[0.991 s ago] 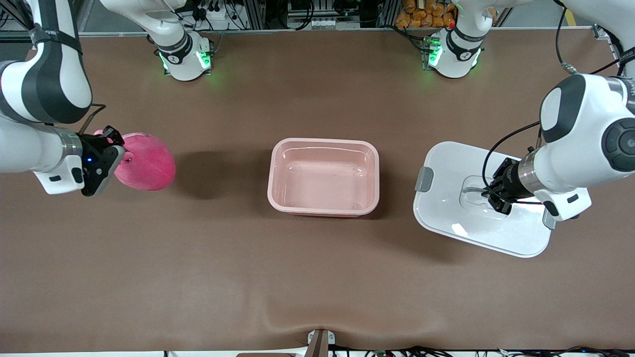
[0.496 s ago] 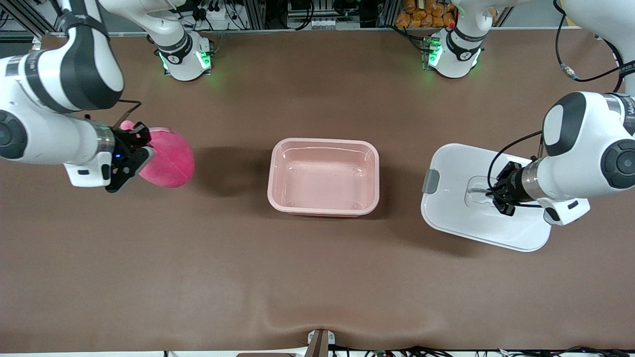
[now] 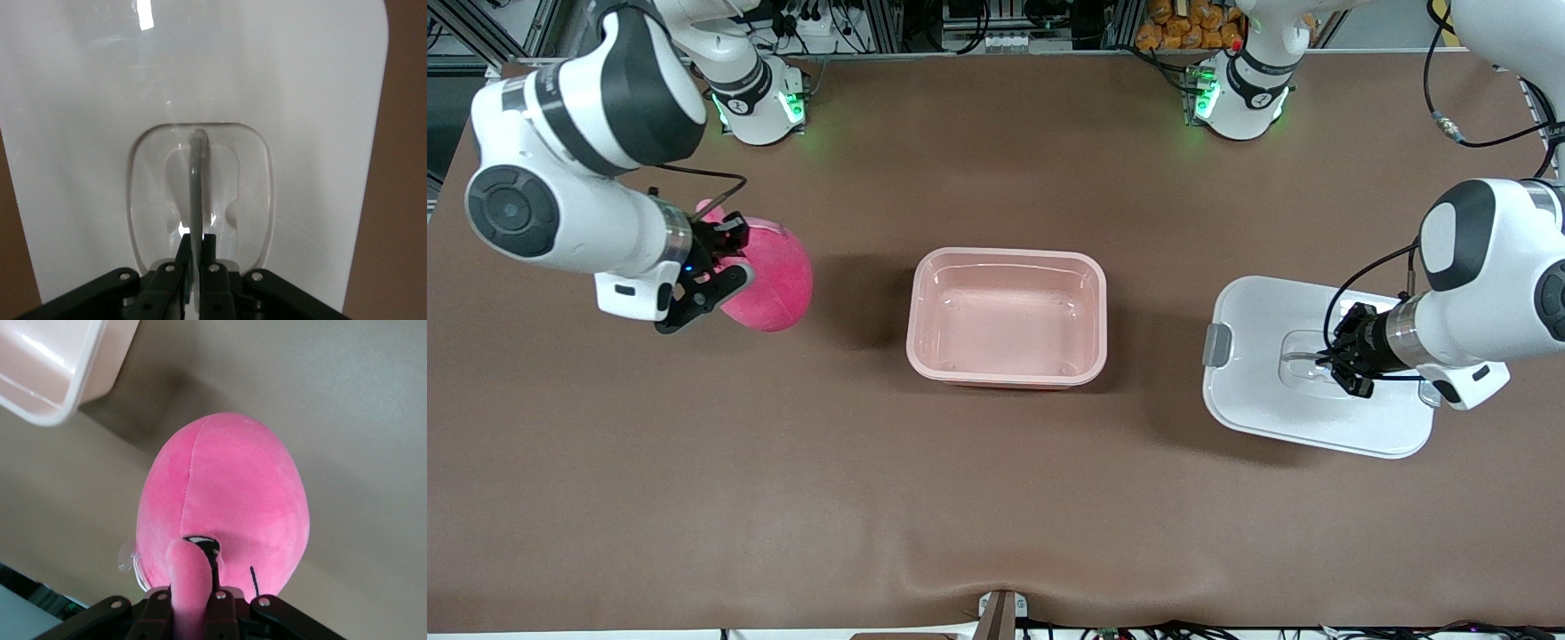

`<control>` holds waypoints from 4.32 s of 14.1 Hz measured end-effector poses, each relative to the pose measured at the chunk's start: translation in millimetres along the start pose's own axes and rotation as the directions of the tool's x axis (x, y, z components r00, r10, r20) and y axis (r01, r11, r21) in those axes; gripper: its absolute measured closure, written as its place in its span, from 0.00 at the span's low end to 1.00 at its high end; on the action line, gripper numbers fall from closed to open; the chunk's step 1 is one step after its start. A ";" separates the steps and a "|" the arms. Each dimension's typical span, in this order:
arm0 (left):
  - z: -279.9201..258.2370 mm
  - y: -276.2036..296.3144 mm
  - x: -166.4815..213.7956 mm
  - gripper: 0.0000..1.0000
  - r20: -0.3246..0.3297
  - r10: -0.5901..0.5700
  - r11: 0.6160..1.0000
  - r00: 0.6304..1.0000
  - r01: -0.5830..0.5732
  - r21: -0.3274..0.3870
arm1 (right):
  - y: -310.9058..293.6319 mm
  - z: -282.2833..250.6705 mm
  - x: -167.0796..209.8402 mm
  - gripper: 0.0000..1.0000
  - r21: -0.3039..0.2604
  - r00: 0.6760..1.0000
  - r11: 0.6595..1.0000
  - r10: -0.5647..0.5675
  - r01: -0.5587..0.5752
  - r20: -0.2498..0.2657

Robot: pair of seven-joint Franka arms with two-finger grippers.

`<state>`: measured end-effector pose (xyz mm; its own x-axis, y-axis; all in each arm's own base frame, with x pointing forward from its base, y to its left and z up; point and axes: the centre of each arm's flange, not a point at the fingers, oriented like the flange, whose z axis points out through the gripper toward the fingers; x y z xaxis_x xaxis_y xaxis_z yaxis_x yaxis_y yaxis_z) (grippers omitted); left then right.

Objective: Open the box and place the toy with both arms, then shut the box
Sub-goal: 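Move the pink toy with the right gripper over the open pink box, then lower the pink toy into the box with the right gripper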

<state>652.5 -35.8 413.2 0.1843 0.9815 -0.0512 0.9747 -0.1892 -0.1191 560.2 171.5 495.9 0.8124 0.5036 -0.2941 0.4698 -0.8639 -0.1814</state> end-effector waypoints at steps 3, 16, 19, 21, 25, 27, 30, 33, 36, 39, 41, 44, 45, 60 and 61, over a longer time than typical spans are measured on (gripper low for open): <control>2.9 -3.7 5.2 0.93 0.016 -0.047 0.999 0.999 0.047 -0.017 | -33.6 -4.7 6.5 0.87 -0.004 0.996 0.996 0.084 -0.084 -0.011; -20.1 -33.5 22.2 0.93 0.014 -0.132 0.988 0.991 0.132 -0.077 | -123.9 -9.2 25.2 0.87 0.031 0.898 0.899 0.437 -0.436 -0.040; -18.7 -33.9 21.9 0.93 0.014 -0.131 0.988 0.991 0.132 -0.074 | -135.6 -8.4 36.6 0.87 0.040 0.863 0.864 0.504 -0.502 -0.043; -17.1 -34.3 22.0 0.93 0.014 -0.132 0.989 0.991 0.132 -0.071 | -149.7 -6.9 46.9 0.87 0.045 0.840 0.841 0.540 -0.539 -0.044; -14.0 -34.9 21.8 0.93 0.014 -0.131 0.989 0.991 0.132 -0.066 | -178.3 -0.2 72.2 0.87 0.077 0.795 0.798 0.602 -0.597 -0.073; -14.1 -34.7 21.8 0.93 0.015 -0.132 0.989 0.991 0.132 -0.068 | -189.1 4.6 81.8 0.87 0.094 0.781 0.785 0.619 -0.612 -0.087; -15.8 -34.1 22.5 0.93 0.031 -0.139 0.987 0.990 0.141 -0.077 | -193.1 7.6 91.2 0.87 0.114 0.762 0.768 0.640 -0.630 -0.097; -22.4 -34.7 27.2 0.93 0.066 -0.160 0.982 0.985 0.166 -0.094 | -195.8 7.6 103.3 0.87 0.135 0.746 0.752 0.658 -0.645 -0.100; -31.1 -38.2 31.8 0.93 0.073 -0.171 0.978 0.983 0.178 -0.108 | -202.8 12.7 118.9 0.87 0.167 0.741 0.749 0.661 -0.641 -0.119; -36.3 -39.7 30.7 0.93 0.078 -0.172 0.977 0.982 0.180 -0.116 | -220.0 32.5 135.0 0.87 0.182 0.736 0.745 0.665 -0.642 -0.125; -36.8 -39.9 30.4 0.93 0.078 -0.171 0.977 0.982 0.180 -0.117 | -225.9 43.9 143.0 0.87 0.180 0.738 0.746 0.664 -0.641 -0.120; -38.0 -40.4 30.1 0.93 0.078 -0.171 0.977 0.982 0.180 -0.117 | -223.0 51.5 150.5 0.87 0.177 0.732 0.738 0.673 -0.651 -0.111; -38.2 -40.5 30.0 0.93 0.078 -0.171 0.977 0.982 0.180 -0.118 | -222.3 55.7 152.8 0.87 0.174 0.729 0.734 0.676 -0.656 -0.106; -51.0 -50.0 22.0 0.93 0.106 -0.172 0.978 0.979 0.182 -0.097 | -228.0 136.2 185.7 0.87 0.105 0.732 0.732 0.680 -0.673 -0.042; -53.2 -50.9 21.2 0.93 0.110 -0.172 0.978 0.979 0.183 -0.099 | -228.3 139.9 187.7 0.87 0.105 0.732 0.732 0.680 -0.673 -0.043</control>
<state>613.5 -3.8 470.8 -0.0015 0.9903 -0.1388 0.9996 -0.0023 -0.0274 557.1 464.5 350.9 0.9291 -0.2187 -0.2983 -0.2392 -0.9704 -0.0335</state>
